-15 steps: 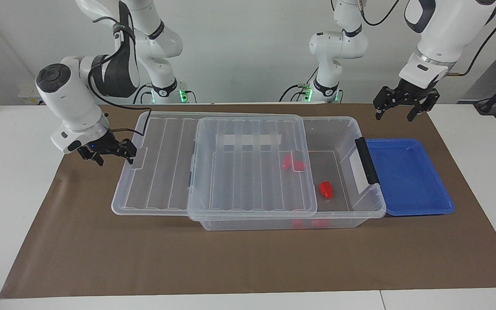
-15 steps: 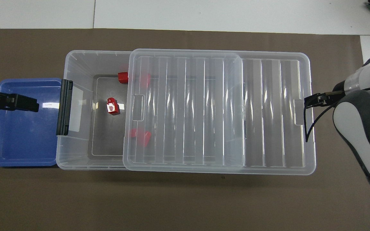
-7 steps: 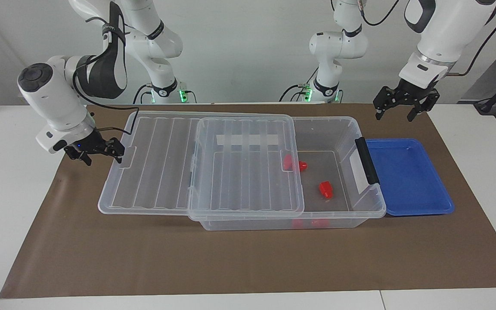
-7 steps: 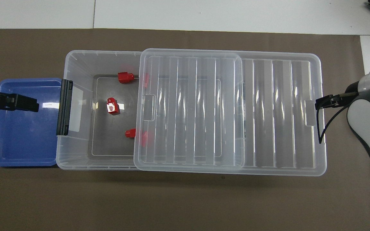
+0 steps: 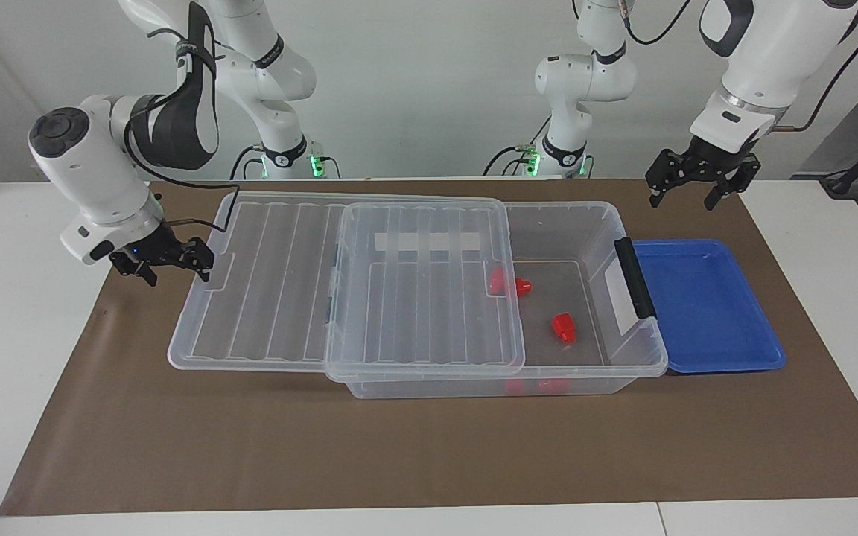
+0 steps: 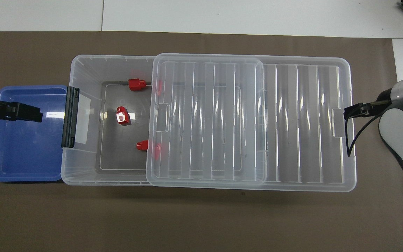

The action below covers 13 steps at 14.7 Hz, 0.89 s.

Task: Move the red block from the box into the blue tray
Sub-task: 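Move the left gripper toward the opened box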

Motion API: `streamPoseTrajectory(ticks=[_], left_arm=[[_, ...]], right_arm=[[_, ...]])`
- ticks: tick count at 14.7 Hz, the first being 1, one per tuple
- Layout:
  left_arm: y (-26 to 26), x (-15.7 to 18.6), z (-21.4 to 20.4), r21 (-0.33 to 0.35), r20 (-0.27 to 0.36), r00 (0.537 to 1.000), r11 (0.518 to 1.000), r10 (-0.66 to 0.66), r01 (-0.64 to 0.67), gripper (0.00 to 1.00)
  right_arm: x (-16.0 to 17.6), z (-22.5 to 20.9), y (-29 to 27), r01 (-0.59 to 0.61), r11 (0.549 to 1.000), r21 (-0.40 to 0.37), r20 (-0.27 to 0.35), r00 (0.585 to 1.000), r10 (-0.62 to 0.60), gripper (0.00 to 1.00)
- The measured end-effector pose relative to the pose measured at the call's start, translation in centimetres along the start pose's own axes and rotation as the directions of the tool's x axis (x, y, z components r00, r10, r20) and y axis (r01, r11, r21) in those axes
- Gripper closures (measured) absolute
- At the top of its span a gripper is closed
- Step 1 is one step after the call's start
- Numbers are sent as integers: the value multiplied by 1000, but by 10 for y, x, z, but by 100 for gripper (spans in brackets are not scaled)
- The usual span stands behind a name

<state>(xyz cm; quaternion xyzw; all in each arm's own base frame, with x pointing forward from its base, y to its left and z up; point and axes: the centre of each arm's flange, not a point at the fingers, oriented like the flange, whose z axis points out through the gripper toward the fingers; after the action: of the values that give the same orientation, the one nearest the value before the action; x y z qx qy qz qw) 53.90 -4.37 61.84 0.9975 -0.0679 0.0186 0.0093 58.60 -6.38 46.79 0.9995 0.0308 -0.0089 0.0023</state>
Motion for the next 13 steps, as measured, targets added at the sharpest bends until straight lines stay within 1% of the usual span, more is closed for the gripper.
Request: streamPoseTrajectory(ticks=[2,5,7,9,13], left_arm=[[0,0,0,0,0,1000,1000,0,0,0],[0,0,0,0,1,1000,1000,-2,2,0],[1,0,0,0,1,1000,1000,-19,19,0],[11,2,0,-1,-14,995,995,-95,95,0],[56,10,15,-21,-68,973,975,-223,222,0]], right_arm=[[0,-11,-3,5,1000,-3,-21,1000,-5,0],[1,-44,-10,12,1000,-11,-75,997,-13,0],[-1,-61,-20,-13,1000,-8,-87,996,12,0],[-8,-79,-36,-39,999,-4,-85,996,38,0],[-30,-113,-58,-35,999,-6,-79,996,34,0]])
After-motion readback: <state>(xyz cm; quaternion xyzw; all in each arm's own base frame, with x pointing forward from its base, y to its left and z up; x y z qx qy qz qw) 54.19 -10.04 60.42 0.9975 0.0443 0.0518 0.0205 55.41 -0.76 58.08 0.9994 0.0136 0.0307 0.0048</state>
